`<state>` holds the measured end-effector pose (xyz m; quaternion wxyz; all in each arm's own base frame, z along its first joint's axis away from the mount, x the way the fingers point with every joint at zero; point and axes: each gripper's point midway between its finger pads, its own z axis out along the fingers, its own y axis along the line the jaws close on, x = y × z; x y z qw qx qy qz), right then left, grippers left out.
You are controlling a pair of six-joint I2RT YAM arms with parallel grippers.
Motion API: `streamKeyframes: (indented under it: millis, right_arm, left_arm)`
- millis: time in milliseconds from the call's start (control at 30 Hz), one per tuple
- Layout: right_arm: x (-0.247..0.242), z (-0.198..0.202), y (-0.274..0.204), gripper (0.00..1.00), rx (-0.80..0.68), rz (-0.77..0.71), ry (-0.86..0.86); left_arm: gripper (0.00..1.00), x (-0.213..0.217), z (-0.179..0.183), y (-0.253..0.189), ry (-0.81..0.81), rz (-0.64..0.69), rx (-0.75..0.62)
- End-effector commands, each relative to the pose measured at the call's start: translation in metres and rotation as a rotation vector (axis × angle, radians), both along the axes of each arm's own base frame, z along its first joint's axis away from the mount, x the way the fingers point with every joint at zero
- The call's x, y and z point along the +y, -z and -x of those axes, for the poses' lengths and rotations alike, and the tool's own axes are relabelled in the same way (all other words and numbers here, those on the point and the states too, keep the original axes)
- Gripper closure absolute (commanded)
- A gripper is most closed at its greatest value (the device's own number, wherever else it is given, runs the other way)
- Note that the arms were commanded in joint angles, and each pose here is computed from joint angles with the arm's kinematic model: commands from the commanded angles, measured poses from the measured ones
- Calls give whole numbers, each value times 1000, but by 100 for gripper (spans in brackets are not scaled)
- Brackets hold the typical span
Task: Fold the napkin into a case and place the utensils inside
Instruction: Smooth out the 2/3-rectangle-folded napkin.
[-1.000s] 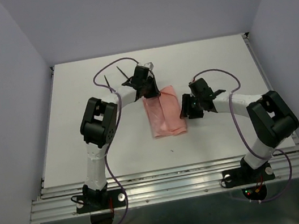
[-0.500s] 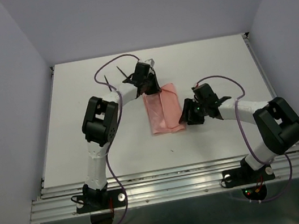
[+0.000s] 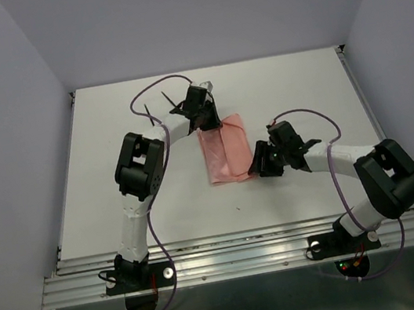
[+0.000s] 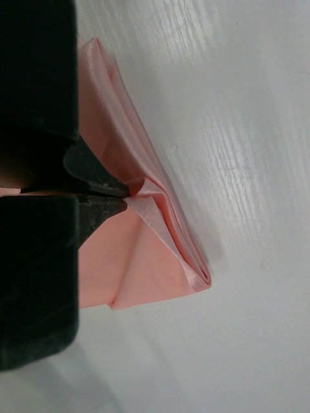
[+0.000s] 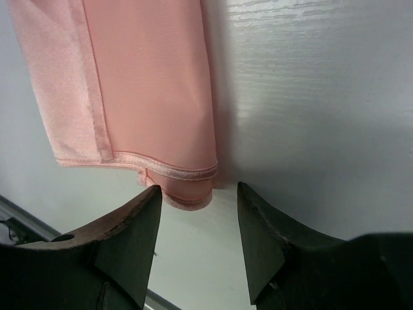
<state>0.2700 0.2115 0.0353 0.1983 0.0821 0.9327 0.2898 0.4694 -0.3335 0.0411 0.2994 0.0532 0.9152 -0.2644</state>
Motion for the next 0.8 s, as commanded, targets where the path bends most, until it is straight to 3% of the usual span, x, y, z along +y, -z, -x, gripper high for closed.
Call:
streamKeyframes:
  millis: [0, 133, 267, 533, 767]
  right_arm:
    - [18, -12, -48, 44, -210, -2, 26]
    - [30, -17, -75, 54, -314, 22, 20]
    - [58, -21, -76, 71, -323, 28, -64]
    - [121, -36, -58, 73, -327, 1, -177]
    - [122, -35, 2, 75, -195, 93, -167]
  left_arm:
    - [100, -1, -12, -19, 2, 7, -51]
    - [100, 0, -11, -17, 1, 8, -44]
    - [100, -3, -10, -16, 11, 21, -39]
    - [100, -4, -9, -15, 12, 25, -35]
    - [100, -3, -9, -13, 17, 21, -35]
